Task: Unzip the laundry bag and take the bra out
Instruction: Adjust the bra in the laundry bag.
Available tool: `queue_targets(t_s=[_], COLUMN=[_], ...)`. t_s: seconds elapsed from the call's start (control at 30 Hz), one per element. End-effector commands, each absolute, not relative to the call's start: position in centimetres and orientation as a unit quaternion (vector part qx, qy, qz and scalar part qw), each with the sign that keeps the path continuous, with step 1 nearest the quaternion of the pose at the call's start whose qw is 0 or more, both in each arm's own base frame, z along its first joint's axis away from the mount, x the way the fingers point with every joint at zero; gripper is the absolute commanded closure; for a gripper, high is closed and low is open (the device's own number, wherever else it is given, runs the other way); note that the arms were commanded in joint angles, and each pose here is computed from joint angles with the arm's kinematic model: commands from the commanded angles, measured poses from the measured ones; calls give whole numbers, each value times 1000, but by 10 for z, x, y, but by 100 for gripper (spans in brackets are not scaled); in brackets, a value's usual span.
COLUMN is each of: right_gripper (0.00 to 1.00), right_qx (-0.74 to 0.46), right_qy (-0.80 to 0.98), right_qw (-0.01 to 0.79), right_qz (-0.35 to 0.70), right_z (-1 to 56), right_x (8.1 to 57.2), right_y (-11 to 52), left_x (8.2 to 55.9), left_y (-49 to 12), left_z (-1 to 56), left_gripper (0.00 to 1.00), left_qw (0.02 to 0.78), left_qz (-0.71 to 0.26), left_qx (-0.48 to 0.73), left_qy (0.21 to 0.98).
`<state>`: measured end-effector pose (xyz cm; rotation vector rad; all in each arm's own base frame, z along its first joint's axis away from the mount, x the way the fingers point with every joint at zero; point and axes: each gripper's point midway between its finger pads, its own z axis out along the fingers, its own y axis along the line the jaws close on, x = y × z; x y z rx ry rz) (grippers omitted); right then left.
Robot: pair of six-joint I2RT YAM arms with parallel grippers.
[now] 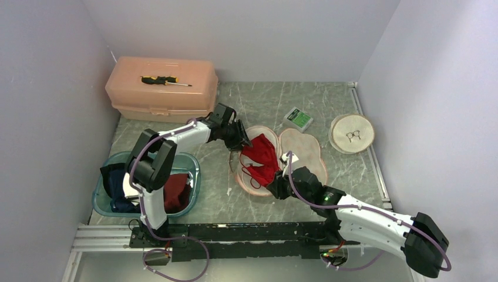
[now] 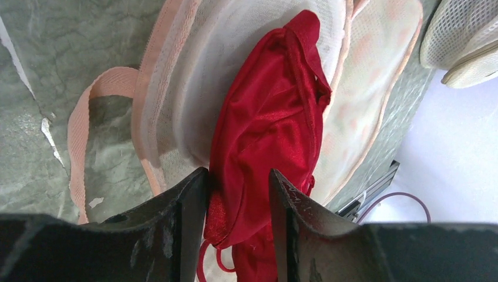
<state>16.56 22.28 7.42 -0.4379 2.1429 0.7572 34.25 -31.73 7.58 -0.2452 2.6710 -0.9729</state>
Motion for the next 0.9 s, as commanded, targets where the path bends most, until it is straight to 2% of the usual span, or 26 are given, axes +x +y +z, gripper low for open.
queue_targets(t_s=[0.0,0.13,0.3,0.4,0.63,0.87], right_gripper=[72,72,72,72,73,79], right_qx=[-174,-175,-170,-161,-142,-165], right_qy=[830,832,832,830,814,784], right_qw=[425,422,430,443,488,513], right_qz=[318,315,308,296,283,308], right_z=[90,87,89,92,125,160], right_x=[173,175,181,187,203,202], right_y=[234,237,237,233,230,237], left_x=[334,330,329,333,339,329], left_y=[-323,-325,-324,-324,-320,-319], left_z=[79,77,78,98,138,169], left_gripper=[54,57,86,96,97,97], left_qw=[130,123,126,157,244,347], left_qz=[-357,-361,-360,-373,-380,-354], left_qx=[-55,-45,-46,-40,18,113], left_qy=[923,923,923,914,892,861])
